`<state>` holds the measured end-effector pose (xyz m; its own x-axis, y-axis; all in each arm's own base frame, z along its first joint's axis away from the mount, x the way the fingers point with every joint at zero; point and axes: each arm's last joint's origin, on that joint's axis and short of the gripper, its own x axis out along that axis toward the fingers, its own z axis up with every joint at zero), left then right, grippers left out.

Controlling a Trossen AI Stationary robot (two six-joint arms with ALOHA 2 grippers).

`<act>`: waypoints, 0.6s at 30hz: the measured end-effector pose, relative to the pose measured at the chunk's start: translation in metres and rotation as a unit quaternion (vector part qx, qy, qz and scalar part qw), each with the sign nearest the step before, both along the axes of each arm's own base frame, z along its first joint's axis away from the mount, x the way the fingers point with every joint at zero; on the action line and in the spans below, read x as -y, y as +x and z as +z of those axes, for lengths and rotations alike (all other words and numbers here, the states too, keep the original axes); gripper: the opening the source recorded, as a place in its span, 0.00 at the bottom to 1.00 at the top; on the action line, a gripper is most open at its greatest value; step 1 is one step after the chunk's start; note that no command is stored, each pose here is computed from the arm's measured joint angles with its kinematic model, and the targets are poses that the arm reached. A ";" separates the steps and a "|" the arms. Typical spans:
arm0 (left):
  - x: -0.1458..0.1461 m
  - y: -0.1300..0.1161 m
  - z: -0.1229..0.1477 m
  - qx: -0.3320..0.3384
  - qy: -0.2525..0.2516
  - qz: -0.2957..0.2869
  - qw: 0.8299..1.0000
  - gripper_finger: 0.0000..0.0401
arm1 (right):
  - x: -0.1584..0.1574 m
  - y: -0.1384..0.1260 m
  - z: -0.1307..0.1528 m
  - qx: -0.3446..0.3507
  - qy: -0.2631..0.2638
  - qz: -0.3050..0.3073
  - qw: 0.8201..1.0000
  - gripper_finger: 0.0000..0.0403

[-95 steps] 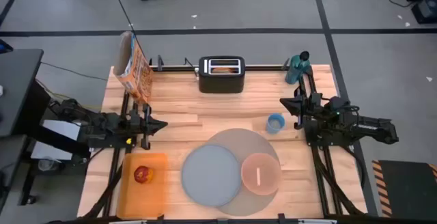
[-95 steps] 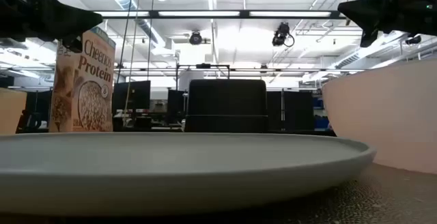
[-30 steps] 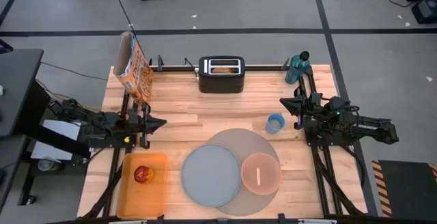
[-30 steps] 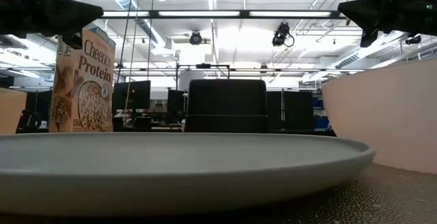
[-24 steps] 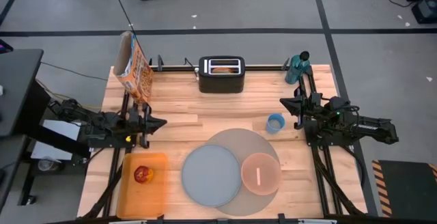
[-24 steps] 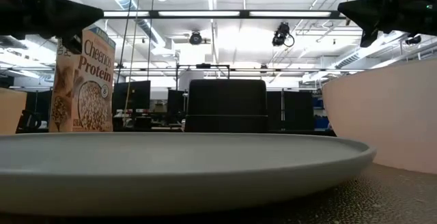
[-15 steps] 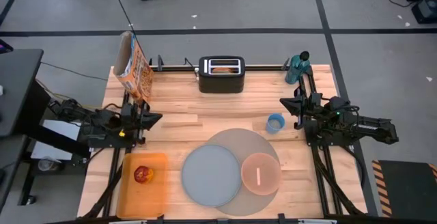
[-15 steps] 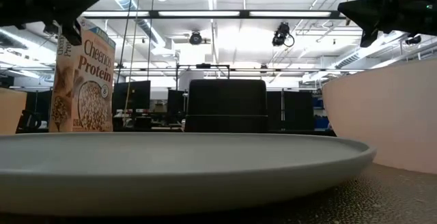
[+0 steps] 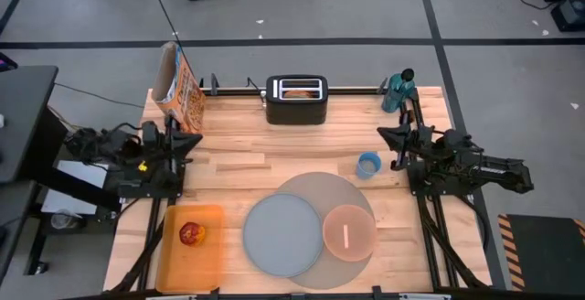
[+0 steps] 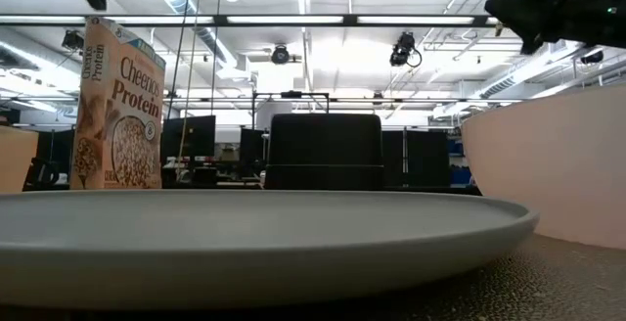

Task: Arrange a breakfast setting
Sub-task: Pour the cereal from the cereal box into the orange bowl

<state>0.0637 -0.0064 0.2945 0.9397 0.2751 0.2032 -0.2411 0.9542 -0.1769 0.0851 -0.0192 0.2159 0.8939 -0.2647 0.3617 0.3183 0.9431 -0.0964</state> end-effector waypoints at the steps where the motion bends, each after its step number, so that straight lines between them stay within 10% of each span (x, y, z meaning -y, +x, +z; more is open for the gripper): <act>1: 0.001 0.002 0.008 -0.018 0.009 0.001 1.000 0.03 | 0.000 -0.001 0.001 0.002 -0.018 -0.007 1.000 0.04; 8: 0.008 0.022 0.045 -0.142 0.084 0.014 0.986 0.03 | -0.001 -0.007 0.014 0.069 -0.056 -0.033 0.996 0.04; 13: 0.007 0.022 0.052 -0.258 -0.014 0.037 0.965 0.04 | -0.001 -0.008 0.017 0.106 0.018 0.010 0.994 0.04; 18: 0.008 0.016 0.046 -0.406 -0.144 0.047 0.901 0.06 | -0.003 -0.011 0.021 0.139 0.046 0.063 0.987 0.04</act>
